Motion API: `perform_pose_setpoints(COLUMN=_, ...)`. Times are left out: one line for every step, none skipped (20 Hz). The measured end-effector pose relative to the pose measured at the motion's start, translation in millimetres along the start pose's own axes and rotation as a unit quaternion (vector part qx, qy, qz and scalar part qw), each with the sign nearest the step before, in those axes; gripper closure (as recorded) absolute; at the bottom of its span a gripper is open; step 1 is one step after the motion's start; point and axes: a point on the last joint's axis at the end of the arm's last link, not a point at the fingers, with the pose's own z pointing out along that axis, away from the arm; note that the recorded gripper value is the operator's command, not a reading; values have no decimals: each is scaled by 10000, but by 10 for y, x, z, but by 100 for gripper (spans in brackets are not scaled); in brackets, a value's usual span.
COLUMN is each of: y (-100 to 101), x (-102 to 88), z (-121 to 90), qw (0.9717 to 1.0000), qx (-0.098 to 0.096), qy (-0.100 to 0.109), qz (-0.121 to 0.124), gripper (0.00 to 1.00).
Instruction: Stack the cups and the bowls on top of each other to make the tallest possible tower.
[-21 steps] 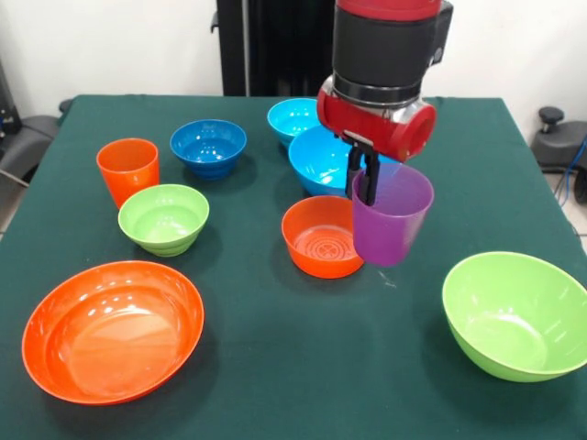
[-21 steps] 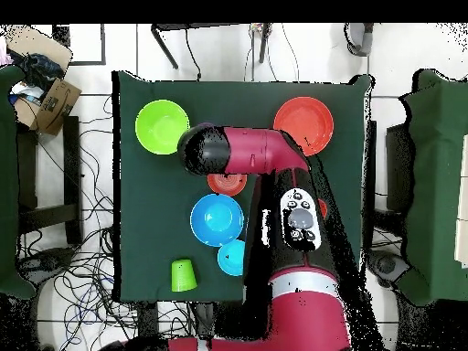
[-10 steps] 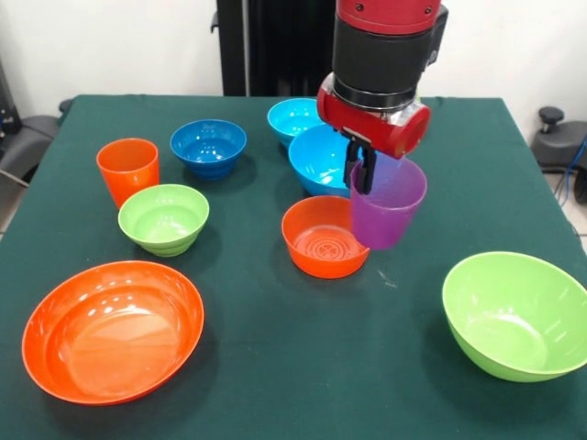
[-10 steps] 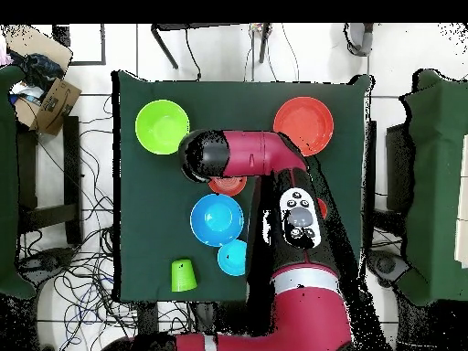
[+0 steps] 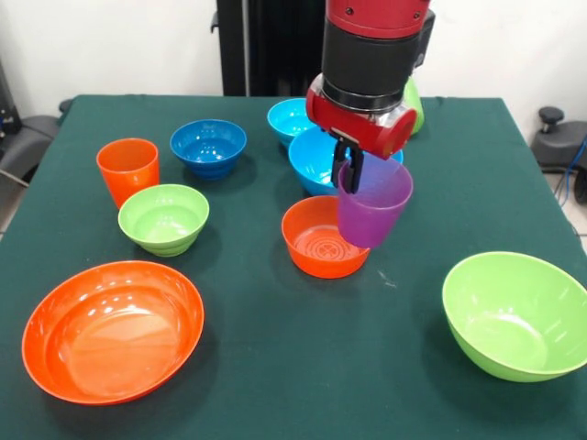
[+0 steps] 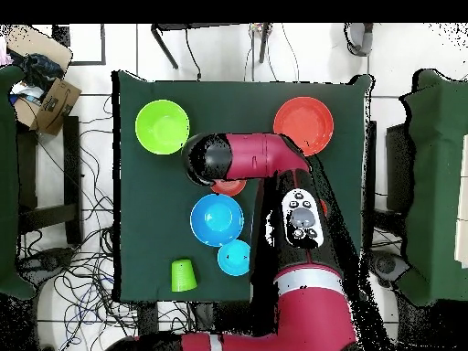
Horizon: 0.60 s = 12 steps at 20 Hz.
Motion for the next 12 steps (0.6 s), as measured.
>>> perform_pose_setpoints(y=-20, x=5, z=12, qw=10000, qx=19, qy=1, qz=-16, gripper=100)
perform_pose_setpoints(y=-32, x=9, z=19, qw=10000, qx=27, qy=8, qz=-18, gripper=100)
perform_pose_setpoints(y=-42, x=13, z=25, qw=10000, qx=32, qy=19, qz=-15, gripper=100)
perform_pose_setpoints(y=-80, x=32, z=45, qw=10000, qx=54, qy=60, qz=-3, gripper=100)
perform_pose_setpoints(y=-96, x=42, z=54, qw=9999, qx=62, qy=79, qz=1, gripper=100)
perform_pose_setpoints(y=-137, x=68, z=73, qw=9999, qx=82, qy=130, qz=14, gripper=100)
perform_pose_setpoints(y=-179, x=93, z=91, qw=9998, qx=102, qy=180, qz=26, gripper=100)
perform_pose_setpoints(y=-204, x=109, z=102, qw=9997, qx=114, qy=210, qz=33, gripper=100)
perform_pose_setpoints(y=-237, x=130, z=114, qw=9996, qx=129, qy=248, qz=43, gripper=100)
perform_pose_setpoints(y=-263, x=149, z=124, qw=9995, qx=142, qy=280, qz=51, gripper=100)
perform_pose_setpoints(y=-358, x=215, z=156, qw=9991, qx=196, qy=382, qz=70, gripper=100)
perform_pose_setpoints(y=-403, x=242, z=169, qw=9988, qx=225, qy=418, qz=70, gripper=100)
